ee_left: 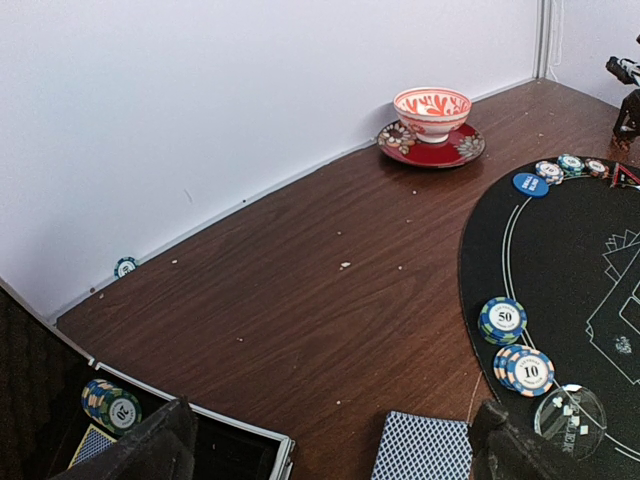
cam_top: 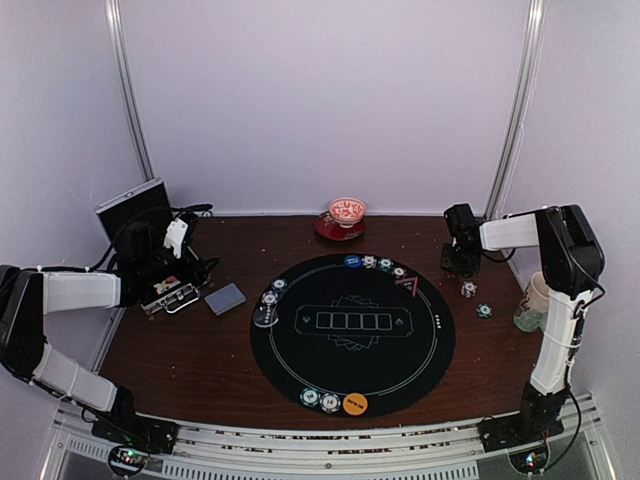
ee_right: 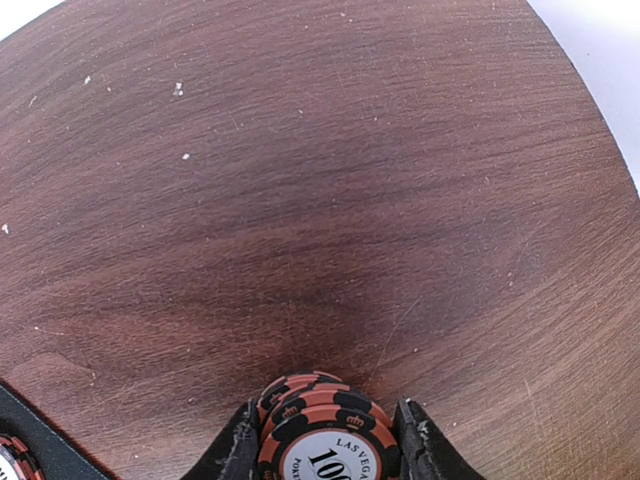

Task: Distribute texas hold em gaming equipment
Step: Pick up the pile of poker chips from the pile of poker chips.

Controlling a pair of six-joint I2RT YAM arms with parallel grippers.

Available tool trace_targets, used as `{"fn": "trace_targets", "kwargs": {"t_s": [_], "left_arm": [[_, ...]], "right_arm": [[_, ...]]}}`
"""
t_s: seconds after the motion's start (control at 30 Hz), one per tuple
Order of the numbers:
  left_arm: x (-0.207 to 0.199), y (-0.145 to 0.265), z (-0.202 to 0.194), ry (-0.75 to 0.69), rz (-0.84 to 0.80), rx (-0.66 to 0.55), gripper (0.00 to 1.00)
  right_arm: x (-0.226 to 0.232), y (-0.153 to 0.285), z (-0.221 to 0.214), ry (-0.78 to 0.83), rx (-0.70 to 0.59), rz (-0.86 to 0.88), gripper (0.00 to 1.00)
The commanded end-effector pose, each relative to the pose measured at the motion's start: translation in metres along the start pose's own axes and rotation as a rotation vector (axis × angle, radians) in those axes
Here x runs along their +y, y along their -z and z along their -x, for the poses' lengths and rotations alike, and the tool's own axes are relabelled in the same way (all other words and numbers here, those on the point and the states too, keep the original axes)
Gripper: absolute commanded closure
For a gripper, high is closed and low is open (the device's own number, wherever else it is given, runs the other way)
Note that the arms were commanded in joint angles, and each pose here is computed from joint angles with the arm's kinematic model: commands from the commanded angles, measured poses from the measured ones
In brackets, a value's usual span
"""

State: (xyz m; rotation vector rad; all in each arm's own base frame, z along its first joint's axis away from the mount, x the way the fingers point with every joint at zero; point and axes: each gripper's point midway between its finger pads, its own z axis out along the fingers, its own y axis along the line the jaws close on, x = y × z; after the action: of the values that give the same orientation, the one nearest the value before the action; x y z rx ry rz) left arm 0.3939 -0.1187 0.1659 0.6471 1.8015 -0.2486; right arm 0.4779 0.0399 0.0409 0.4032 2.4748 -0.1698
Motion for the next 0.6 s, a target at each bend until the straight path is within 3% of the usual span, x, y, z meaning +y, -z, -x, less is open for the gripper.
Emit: {"fn": "trace_targets", "kwargs": {"t_s": [0.0, 0.57], "left_arm": [[0.006, -0.001, 0.021, -0.024, 0.009, -0.055, 0.02], [0.006, -0.001, 0.021, -0.024, 0.010, -0.054, 0.02]], "right_arm": [[0.000, 0.013, 0.006, 0.003, -0.029, -0.011, 0.65], [0.025, 0.048, 0.018, 0.054, -0.103, 0.034, 0.71]]}}
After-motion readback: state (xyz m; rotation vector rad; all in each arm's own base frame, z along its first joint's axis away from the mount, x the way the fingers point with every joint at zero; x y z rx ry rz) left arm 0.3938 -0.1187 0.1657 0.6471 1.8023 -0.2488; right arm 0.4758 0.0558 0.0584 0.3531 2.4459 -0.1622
